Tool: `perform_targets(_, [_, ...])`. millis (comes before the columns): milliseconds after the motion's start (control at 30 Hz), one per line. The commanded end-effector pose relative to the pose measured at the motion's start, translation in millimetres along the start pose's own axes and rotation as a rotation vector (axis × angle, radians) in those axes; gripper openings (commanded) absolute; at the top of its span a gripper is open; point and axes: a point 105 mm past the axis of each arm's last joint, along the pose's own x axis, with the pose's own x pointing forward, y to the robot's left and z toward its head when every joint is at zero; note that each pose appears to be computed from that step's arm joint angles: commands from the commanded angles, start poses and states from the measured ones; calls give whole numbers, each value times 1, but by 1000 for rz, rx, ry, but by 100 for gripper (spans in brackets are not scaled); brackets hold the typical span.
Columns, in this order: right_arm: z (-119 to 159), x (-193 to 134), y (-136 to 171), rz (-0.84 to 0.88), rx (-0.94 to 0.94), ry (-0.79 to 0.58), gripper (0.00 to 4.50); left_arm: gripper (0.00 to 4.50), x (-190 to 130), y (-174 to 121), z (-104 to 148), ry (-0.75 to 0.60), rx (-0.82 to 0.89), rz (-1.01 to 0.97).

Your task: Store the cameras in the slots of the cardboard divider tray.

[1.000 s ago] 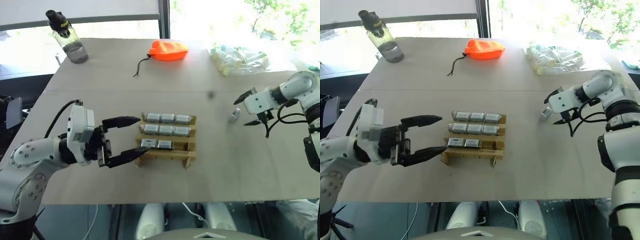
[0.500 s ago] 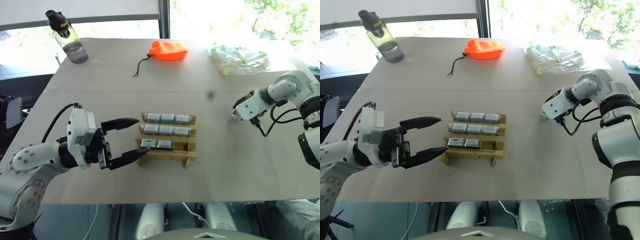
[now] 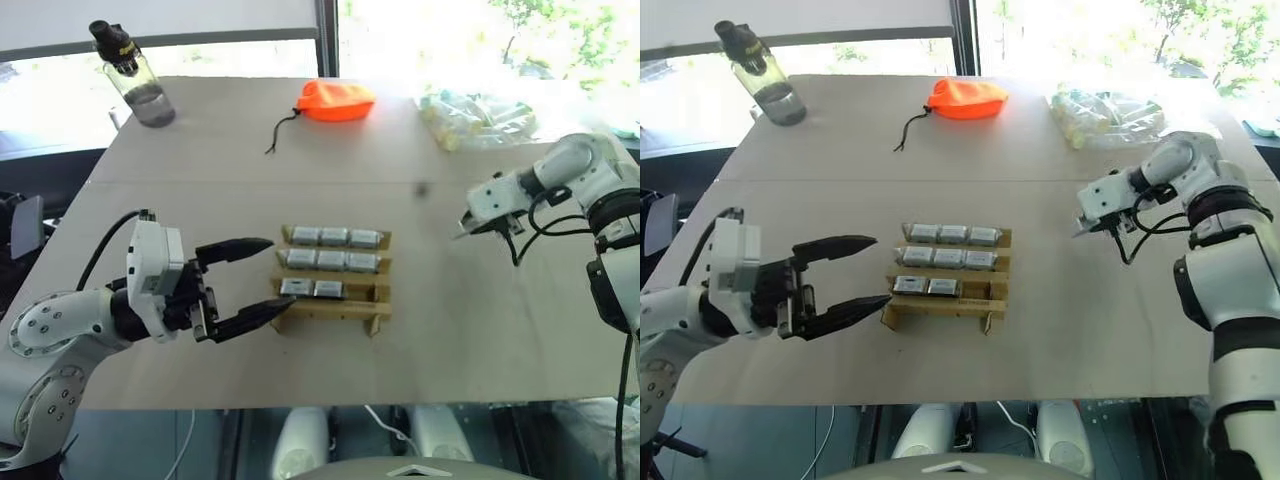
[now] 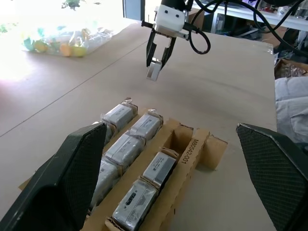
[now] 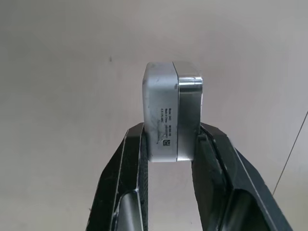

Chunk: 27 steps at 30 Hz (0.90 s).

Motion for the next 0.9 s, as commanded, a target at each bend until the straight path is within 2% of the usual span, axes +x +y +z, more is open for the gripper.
perform_targets(33, [29,-18,-21,-44,34,-128,71,450,0,-3,8,-6,50,-8])
perform_targets(167, [66,-18,-15,-4,148,-313,71,450,3,1,7,-13,49,-26])
perform_targets(300, [104,-21,0,58,141,-339,71,450,5,6,7,-9,52,-48])
perform_targets(400, [138,-24,10,93,216,-385,71,450,6,9,7,-7,56,-62])
perform_targets(433, [145,-23,15,107,240,-381,71,450,7,11,7,-9,58,-68])
perform_targets(500, [145,-17,28,156,305,-234,71,450,8,13,8,-10,59,-76])
perform_targets(533, [147,-15,29,144,335,-211,71,450,8,14,7,-10,60,-78])
perform_targets(700, [173,-9,28,109,449,-214,71,450,9,17,5,-3,63,-96])
perform_targets(900, [188,5,30,93,477,-118,71,450,11,21,4,-1,64,-122])
